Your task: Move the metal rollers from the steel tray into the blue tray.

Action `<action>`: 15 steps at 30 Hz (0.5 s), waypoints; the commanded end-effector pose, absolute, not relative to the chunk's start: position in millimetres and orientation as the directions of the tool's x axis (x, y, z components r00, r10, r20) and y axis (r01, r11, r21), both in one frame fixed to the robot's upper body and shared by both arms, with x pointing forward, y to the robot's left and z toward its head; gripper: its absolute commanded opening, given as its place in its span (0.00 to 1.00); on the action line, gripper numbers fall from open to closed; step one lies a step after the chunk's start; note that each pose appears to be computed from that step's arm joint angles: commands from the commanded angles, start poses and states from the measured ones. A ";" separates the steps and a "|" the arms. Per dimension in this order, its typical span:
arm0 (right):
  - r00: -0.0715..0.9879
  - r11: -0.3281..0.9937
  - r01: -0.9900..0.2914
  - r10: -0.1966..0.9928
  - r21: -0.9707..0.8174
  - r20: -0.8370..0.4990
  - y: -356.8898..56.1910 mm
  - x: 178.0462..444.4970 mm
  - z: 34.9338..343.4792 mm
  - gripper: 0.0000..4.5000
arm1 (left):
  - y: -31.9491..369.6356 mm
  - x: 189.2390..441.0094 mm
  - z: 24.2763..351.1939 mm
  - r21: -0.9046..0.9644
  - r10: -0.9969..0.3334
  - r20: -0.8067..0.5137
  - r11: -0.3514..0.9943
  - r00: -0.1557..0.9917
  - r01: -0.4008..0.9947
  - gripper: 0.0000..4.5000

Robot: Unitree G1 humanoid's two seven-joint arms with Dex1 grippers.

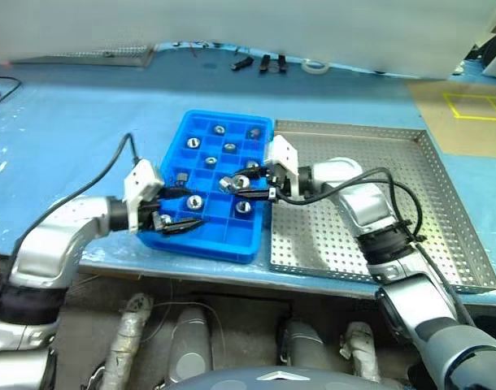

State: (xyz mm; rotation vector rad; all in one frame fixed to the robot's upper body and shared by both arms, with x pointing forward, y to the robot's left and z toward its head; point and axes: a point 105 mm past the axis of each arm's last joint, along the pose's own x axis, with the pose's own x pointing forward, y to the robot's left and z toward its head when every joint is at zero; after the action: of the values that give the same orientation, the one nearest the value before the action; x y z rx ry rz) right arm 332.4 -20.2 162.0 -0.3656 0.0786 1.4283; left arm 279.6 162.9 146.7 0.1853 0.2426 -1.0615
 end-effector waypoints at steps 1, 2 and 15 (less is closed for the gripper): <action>0.081 0.034 -0.983 0.962 -0.181 -0.260 -8.2 329.5 165.6 0.37 | 165.5 266.7 160.4 0.067 -0.824 -0.257 0.506 0.505 0.860 1.00; 0.063 0.019 -0.987 0.960 -0.162 -0.274 -4.7 328.8 160.4 0.37 | 167.2 262.0 157.0 0.062 -0.814 -0.265 0.521 0.517 0.852 1.00; -0.020 -0.078 -0.990 0.897 -0.113 -0.442 -6.3 316.0 121.7 0.37 | 162.5 247.8 151.9 0.026 -0.798 -0.270 0.554 0.539 0.832 1.00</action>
State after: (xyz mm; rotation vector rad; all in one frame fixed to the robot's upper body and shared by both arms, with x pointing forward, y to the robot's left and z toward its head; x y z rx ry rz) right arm 321.7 -11.9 114.9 -0.4302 0.3074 1.5511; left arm 249.2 167.8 143.6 0.1365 0.2672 -0.9496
